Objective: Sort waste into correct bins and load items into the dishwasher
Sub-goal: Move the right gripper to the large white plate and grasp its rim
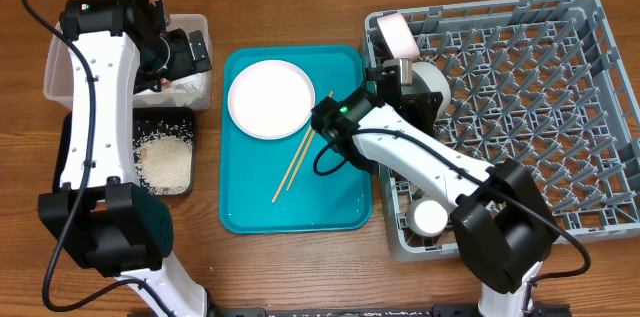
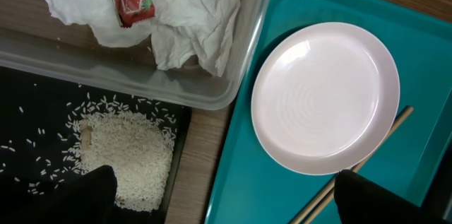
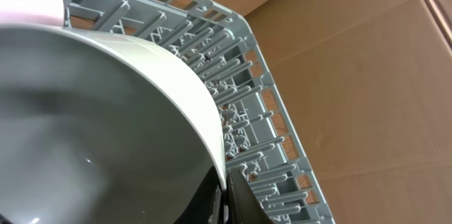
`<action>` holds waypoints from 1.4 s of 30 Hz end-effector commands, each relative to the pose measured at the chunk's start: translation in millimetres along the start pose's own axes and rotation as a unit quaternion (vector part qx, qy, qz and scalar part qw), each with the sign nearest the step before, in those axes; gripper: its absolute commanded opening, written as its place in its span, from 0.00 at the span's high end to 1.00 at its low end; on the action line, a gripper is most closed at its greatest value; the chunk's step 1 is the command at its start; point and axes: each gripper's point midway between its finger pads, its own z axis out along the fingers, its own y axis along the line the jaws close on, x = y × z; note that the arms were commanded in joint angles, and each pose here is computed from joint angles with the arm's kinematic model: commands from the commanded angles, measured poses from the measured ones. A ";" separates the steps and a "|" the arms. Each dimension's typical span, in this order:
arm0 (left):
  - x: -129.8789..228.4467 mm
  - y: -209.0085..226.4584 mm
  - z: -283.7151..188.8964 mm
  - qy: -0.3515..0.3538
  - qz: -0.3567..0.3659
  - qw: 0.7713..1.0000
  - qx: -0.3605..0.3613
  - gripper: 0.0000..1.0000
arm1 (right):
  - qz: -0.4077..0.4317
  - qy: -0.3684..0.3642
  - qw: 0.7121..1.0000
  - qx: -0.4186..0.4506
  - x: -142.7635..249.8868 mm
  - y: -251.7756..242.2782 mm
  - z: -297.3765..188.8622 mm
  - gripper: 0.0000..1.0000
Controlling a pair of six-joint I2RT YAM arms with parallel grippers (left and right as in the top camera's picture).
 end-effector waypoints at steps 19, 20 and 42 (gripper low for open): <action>-5.4 -2.2 -5.0 -0.010 -0.002 1.000 0.004 0.00 | 0.025 0.054 0.998 -0.032 13.3 19.5 15.8 0.95; -5.4 -2.2 -5.0 -0.010 -0.002 1.000 0.004 0.00 | 0.024 0.058 0.997 -0.036 14.8 20.8 14.8 0.93; -5.4 -2.2 -5.0 -0.010 -0.002 1.000 0.004 0.00 | 0.138 0.210 0.915 -0.316 -23.8 63.6 -78.3 0.12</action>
